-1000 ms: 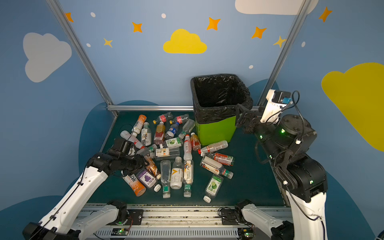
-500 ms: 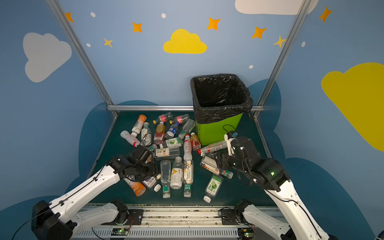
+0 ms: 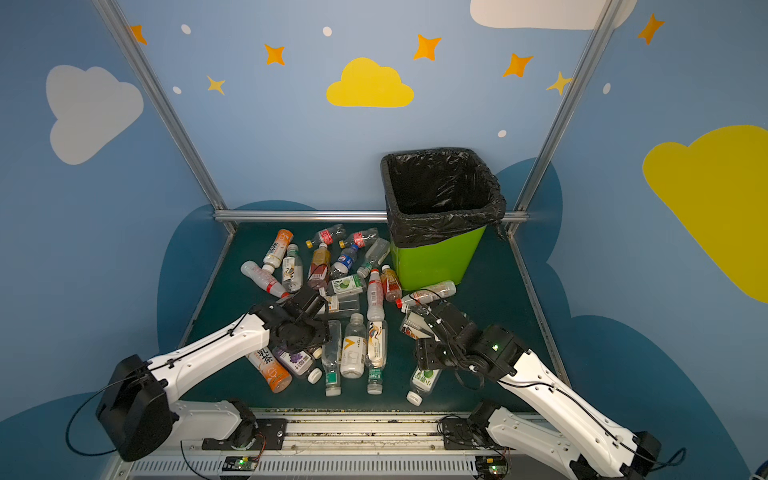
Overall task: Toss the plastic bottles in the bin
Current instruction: 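Grasp a clear plastic bottle with the left gripper while right arm returns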
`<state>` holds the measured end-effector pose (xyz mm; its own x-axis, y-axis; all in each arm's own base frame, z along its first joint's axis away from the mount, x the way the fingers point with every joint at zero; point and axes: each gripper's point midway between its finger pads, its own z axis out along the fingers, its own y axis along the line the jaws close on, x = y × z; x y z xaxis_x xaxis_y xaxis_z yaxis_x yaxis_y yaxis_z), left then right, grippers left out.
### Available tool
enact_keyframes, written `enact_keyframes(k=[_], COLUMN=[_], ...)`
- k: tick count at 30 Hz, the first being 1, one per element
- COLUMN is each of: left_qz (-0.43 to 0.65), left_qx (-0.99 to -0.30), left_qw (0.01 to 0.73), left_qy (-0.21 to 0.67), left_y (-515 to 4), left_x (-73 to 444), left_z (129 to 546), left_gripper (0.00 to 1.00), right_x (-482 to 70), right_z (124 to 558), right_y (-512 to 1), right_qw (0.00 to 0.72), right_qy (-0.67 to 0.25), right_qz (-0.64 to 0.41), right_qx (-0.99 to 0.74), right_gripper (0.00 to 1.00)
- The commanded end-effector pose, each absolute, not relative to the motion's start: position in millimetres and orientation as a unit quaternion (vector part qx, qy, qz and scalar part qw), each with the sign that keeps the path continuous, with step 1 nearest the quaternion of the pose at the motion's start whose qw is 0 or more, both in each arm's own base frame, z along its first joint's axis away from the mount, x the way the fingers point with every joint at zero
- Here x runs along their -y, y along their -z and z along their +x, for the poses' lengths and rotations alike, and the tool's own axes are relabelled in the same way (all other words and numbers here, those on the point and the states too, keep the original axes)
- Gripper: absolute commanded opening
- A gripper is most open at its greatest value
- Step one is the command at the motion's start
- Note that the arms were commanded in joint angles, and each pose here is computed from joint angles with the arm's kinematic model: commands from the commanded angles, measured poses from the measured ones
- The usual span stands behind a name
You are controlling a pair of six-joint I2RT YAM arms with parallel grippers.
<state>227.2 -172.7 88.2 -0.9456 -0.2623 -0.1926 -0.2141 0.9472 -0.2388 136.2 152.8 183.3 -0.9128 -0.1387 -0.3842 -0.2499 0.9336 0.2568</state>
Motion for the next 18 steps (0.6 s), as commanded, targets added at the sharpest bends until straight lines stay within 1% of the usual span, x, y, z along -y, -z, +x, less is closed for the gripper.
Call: enact_keyframes(k=[1,8,13,15,18], left_qz=[-0.099,-0.076,-0.073,-0.073,-0.069], left_qx=[-0.98,-0.983,-0.987,-0.988,-0.989], left_qw=[0.125,0.114,0.103,0.1,0.096], left_qy=[0.118,0.119,0.1,0.094,0.085], left_y=[-93.5,-80.3,-68.0,-64.1,-60.3], left_x=[184.4,201.3,200.4,199.3,198.7], left_z=[239.8,241.4,241.4,241.5,242.1], left_gripper=[0.72,0.73,0.72,0.7,0.61], right_x=[-153.6,-156.0,-156.7,-155.8,-152.3], right_z=[135.9,134.9,135.3,135.4,134.8], right_y=[-182.6,-179.9,-183.2,-185.0,-186.7], right_qw=[0.191,0.187,0.191,0.192,0.194], right_qy=[-0.159,-0.159,-0.162,-0.16,-0.154], right_qz=[-0.087,-0.094,-0.097,-0.099,-0.1], right_qx=[-0.965,-0.965,-0.963,-0.963,-0.963], right_gripper=[0.76,0.77,0.77,0.77,0.77])
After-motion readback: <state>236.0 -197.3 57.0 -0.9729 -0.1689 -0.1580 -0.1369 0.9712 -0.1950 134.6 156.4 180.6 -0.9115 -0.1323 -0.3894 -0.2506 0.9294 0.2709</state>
